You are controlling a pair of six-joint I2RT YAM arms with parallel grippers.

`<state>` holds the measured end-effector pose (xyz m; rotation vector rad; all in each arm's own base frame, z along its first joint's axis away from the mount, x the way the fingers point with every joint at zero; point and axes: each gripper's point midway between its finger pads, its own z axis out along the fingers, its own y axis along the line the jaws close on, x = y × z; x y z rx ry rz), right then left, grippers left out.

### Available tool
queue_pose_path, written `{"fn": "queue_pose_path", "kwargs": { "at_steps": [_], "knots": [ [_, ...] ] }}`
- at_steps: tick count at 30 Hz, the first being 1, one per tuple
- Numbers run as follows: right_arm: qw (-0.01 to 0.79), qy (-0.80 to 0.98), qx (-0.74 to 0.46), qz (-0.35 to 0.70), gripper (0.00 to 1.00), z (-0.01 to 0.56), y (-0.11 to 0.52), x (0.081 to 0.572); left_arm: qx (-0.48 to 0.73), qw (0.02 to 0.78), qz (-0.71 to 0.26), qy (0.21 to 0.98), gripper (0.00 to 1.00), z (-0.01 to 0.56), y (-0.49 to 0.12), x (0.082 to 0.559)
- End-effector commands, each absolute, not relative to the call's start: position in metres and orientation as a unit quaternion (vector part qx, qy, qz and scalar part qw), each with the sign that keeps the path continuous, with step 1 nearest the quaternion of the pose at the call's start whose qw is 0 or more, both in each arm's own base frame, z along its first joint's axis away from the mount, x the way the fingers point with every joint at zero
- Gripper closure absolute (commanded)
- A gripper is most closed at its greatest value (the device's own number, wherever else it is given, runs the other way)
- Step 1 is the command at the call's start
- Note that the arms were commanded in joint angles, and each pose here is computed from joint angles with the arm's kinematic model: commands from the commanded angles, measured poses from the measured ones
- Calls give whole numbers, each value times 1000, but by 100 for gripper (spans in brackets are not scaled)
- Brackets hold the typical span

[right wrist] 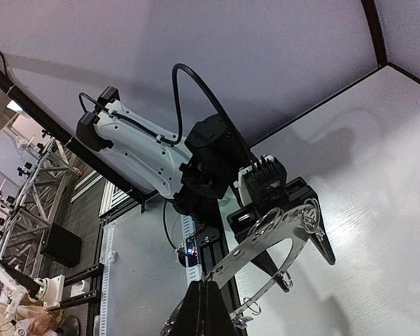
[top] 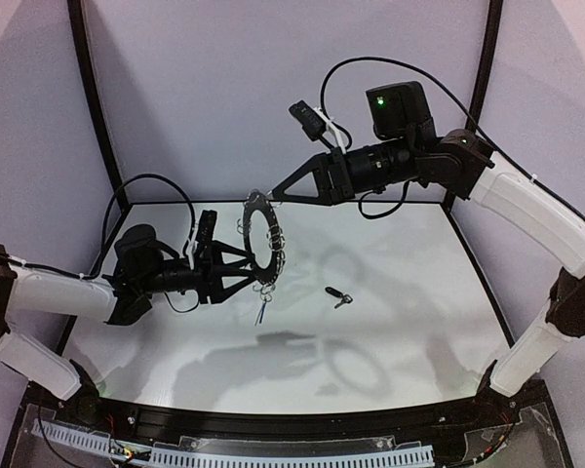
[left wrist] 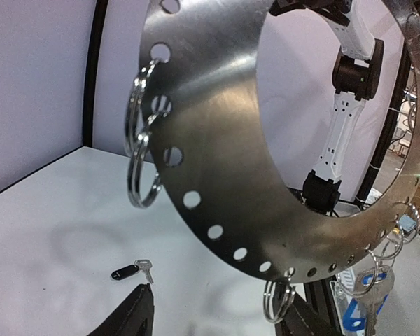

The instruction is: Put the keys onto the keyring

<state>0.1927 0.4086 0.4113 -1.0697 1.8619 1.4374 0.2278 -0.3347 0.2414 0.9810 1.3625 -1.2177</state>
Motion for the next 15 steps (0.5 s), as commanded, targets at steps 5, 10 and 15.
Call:
{"fn": "queue_pose_path", "kwargs": {
  "at_steps": [5,10,15],
  "knots": [
    [296,674,-398,548,100,432,413,197,421,539,-517,515,74,266,-337,221],
    [303,679,-391,542,100,431,411,200,418,545,-524,504,99,267,-334,215],
    [314,691,-384,526,100,422,406,205,411,547,-517,514,99,268,-325,210]
  ]
}}
